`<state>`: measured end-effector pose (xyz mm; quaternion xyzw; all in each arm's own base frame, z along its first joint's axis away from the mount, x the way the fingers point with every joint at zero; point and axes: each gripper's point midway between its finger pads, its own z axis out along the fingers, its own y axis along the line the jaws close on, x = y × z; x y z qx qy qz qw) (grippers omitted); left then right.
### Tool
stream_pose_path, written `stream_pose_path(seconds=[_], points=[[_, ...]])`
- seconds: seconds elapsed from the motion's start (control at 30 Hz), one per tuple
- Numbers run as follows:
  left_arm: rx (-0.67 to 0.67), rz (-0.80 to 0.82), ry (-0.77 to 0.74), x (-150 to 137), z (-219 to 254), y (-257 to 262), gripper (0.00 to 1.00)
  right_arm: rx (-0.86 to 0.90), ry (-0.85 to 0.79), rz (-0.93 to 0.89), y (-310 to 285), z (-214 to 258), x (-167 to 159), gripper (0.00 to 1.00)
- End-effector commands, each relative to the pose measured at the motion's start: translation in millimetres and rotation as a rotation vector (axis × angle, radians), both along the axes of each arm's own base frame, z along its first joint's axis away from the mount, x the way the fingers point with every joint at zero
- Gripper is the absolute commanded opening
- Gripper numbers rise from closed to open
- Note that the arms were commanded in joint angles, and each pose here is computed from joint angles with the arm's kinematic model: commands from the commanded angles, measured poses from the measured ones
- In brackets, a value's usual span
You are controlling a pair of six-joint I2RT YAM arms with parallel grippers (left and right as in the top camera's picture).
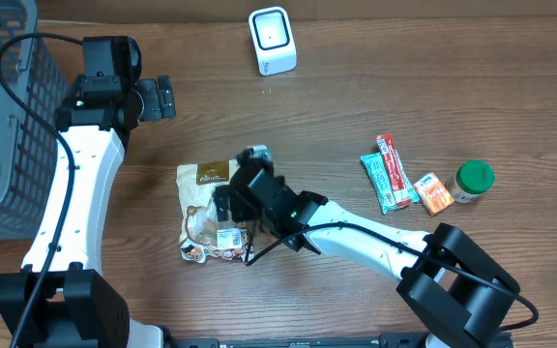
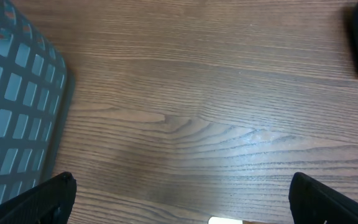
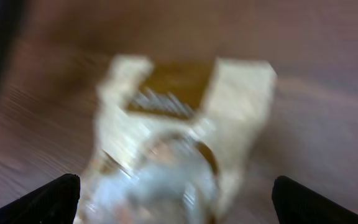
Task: Scan the item barcode
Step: 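Grasp the PanTree bag top with the right gripper and lift it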
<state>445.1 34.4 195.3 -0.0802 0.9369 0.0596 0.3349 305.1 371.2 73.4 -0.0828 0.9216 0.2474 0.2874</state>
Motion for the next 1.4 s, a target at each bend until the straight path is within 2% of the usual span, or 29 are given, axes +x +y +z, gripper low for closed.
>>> stream_pose_path(seconds=[0.0,0.2,0.23,0.27,0.3,0.37,0.4,0.5,0.63,0.73,1.03,1.17,1.37], points=[[0.004,0.014,-0.005,0.4,1.6,2.6,1.0,0.046,-0.043,-0.018,5.6,11.2,9.2,1.0],[0.005,0.014,-0.005,0.4,1.6,2.6,1.0,0.133,-0.047,0.066,25.1,24.4,3.6,1.0],[0.004,0.014,-0.005,0.4,1.6,2.6,1.0,0.122,-0.098,0.121,29.1,29.2,4.4,0.93],[0.005,0.013,-0.005,0.4,1.6,2.6,1.0,0.13,-0.136,0.141,32.7,35.5,7.1,0.74],[0.004,0.014,-0.005,0.4,1.6,2.6,1.0,0.136,-0.176,0.168,36.7,42.1,9.2,0.61],[0.005,0.013,-0.005,0.4,1.6,2.6,1.0,0.127,-0.215,0.218,41.0,52.6,13.0,0.48],[0.004,0.014,-0.005,0.4,1.6,2.6,1.0,0.125,-0.182,0.225,40.2,56.7,16.4,0.37],[0.004,0.014,-0.005,0.4,1.6,2.6,1.0,0.106,-0.04,0.245,35.8,62.8,23.7,0.23],[0.004,0.014,-0.005,0.4,1.6,2.6,1.0,0.084,0.075,0.322,37.1,69.5,31.9,0.18],[0.004,0.014,-0.005,0.4,1.6,2.6,1.0,0.114,0.124,0.393,46.6,65.2,24.6,0.14],[0.005,0.014,-0.005,0.4,1.6,2.6,1.0,0.046,0.212,0.466,78.5,-7.2,-6.4,0.1],[0.004,0.014,-0.005,0.4,1.6,2.6,1.0,-0.036,0.181,0.426,79.3,-32.0,-3.7,0.09],[0.004,0.014,-0.005,0.4,1.6,2.6,1.0,-0.192,0.146,0.269,45.7,-47.3,20.8,0.09]])
